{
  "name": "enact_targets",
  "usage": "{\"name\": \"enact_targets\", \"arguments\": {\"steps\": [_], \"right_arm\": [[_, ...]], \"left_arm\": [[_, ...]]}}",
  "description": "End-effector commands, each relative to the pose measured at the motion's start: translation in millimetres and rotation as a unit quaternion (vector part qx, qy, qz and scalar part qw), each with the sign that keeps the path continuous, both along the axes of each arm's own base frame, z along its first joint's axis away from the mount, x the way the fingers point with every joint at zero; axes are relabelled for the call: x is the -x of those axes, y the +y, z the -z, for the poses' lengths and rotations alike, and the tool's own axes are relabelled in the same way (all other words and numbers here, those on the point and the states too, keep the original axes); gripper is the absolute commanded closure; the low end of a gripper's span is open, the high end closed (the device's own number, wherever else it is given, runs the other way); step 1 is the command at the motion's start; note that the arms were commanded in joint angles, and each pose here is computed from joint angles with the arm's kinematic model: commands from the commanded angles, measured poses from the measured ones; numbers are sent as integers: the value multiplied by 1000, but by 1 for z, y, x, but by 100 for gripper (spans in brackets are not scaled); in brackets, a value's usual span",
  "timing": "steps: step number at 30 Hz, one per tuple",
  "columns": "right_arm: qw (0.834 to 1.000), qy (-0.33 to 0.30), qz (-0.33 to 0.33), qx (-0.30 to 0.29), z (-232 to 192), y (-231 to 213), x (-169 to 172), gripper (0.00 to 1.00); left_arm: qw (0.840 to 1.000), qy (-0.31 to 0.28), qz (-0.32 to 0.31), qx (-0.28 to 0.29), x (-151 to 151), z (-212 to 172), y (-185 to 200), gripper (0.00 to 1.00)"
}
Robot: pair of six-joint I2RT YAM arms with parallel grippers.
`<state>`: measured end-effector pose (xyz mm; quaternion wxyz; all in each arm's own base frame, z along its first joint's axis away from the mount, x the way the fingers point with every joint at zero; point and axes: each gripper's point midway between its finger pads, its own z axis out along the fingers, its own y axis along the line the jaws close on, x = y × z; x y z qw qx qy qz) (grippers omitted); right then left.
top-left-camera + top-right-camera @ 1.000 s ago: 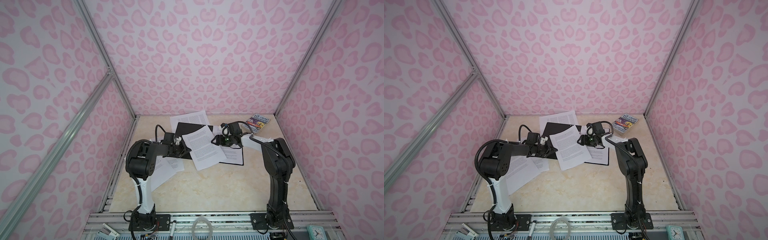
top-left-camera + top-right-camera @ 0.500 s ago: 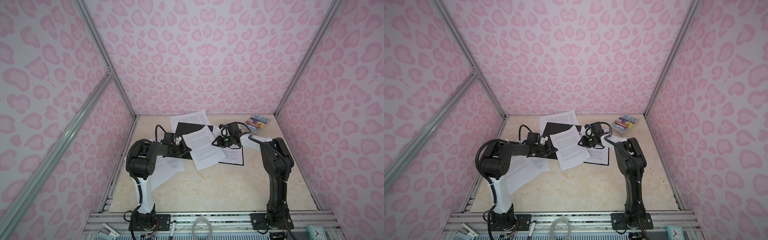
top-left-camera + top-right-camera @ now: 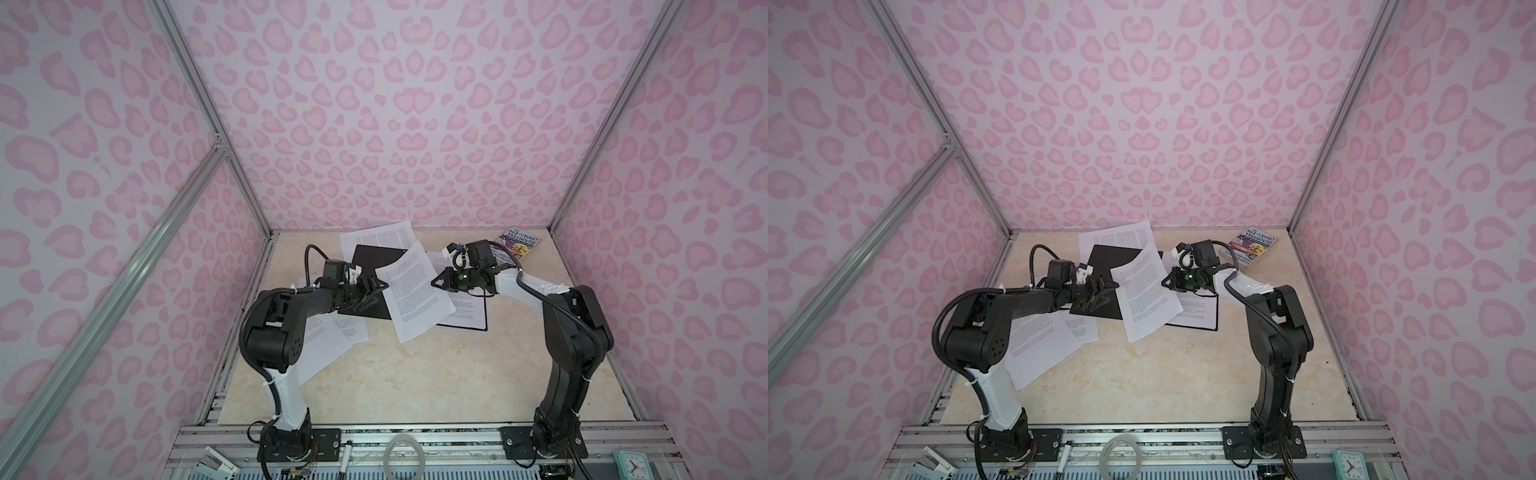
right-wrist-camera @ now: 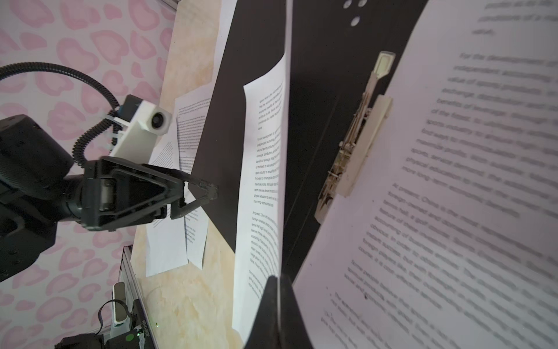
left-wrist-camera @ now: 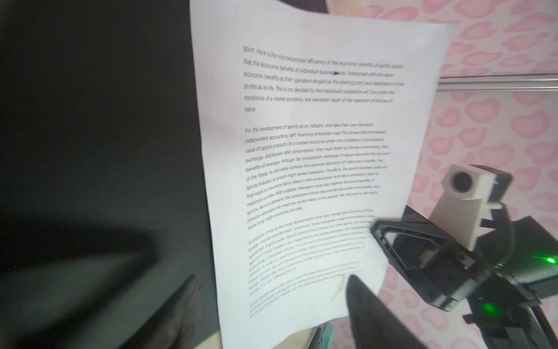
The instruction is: Put the files into the folder
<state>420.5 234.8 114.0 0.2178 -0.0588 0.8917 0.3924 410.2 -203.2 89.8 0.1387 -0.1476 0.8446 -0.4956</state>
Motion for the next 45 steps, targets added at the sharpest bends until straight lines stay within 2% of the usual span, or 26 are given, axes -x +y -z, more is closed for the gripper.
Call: {"name": "enact_targets", "arguments": {"steps": [1, 6, 8, 10, 13, 16, 21, 24, 30, 45], "right_arm": [[997, -22, 70, -25, -16, -34, -7, 100], [979, -11, 201, -24, -2, -121, 0, 100], [972, -3, 234, -6, 10, -147, 6, 100], [970, 5, 242, 4, 19, -156, 8, 100], [970, 6, 244, -6, 20, -152, 3, 100], [968, -1, 250, -3, 18, -149, -5, 100], [971, -2, 239, -19, 18, -134, -17, 100], [974, -1, 225, -20, 18, -122, -21, 100], [979, 5, 202, -15, 19, -109, -22, 100], [981, 15, 192, -13, 23, -106, -13, 100]], "left_arm": [[996, -73, -10, 40, 3, -66, -4, 2], [988, -148, -8, 46, 36, -131, -3, 2], [985, -167, -1, 45, 51, -145, -1, 2], [985, -171, 15, 29, 67, -147, 2, 2], [987, -153, 40, 8, 91, -145, 5, 2], [984, -165, 65, -2, 112, -159, 7, 2], [967, -210, 69, -124, 132, -169, 33, 2], [961, -209, 72, -163, 136, -159, 43, 2], [966, -177, 74, -171, 134, -140, 47, 2], [966, -176, 64, -179, 132, -138, 52, 2]]}}
